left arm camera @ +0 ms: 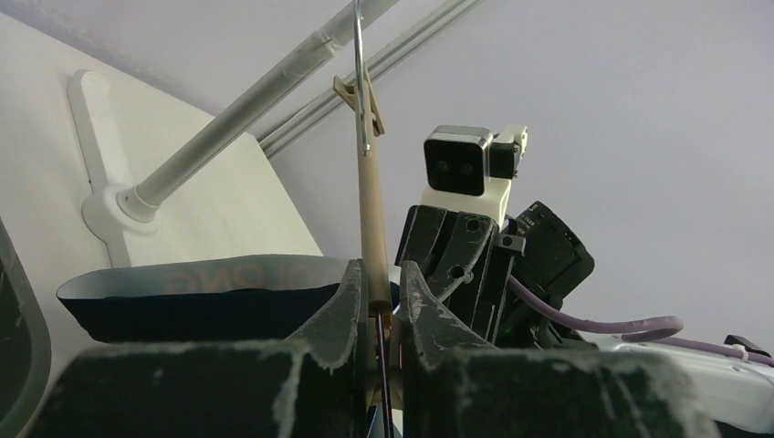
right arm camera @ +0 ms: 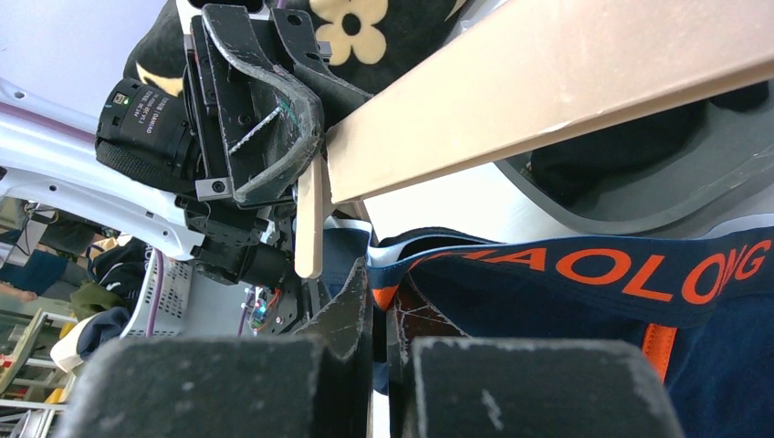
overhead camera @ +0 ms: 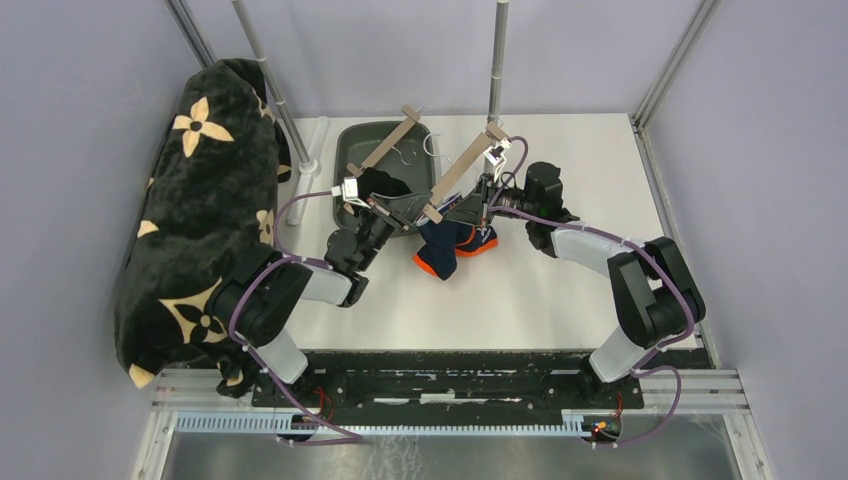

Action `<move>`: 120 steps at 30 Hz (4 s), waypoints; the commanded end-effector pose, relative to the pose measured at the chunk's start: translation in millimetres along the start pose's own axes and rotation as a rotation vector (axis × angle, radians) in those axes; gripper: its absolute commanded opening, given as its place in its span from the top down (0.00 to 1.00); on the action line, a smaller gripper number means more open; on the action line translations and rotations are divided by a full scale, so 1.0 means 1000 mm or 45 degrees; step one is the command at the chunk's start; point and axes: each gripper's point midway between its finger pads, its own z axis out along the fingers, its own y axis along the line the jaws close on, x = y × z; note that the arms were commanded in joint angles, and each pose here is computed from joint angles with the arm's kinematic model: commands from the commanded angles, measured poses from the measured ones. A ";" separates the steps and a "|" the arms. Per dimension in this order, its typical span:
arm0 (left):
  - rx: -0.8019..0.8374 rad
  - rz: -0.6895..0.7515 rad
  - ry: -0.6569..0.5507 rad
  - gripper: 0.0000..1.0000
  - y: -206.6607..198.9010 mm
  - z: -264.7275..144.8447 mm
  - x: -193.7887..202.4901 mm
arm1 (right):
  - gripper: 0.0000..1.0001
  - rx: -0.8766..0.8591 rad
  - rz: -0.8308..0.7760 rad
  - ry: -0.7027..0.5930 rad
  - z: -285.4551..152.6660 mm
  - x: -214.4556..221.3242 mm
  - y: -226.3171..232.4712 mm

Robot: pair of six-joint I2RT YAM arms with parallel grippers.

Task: Clip the underwear to the hanger
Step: Clamp the underwear onto the hanger.

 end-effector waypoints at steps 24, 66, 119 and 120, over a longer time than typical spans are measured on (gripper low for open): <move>0.263 0.111 -0.060 0.97 -0.044 0.006 -0.014 | 0.99 -0.069 -0.134 -0.045 -0.003 -0.030 0.028; 0.212 0.228 -0.003 0.97 -0.033 -0.001 -0.008 | 0.99 -0.035 -0.136 -0.024 -0.005 -0.028 0.025; 0.071 0.210 0.098 0.60 0.015 -0.034 0.024 | 0.99 0.061 0.021 0.120 -0.003 0.020 -0.012; 0.057 0.205 0.104 0.60 0.017 -0.037 0.025 | 0.99 0.069 0.034 0.126 -0.003 0.024 -0.015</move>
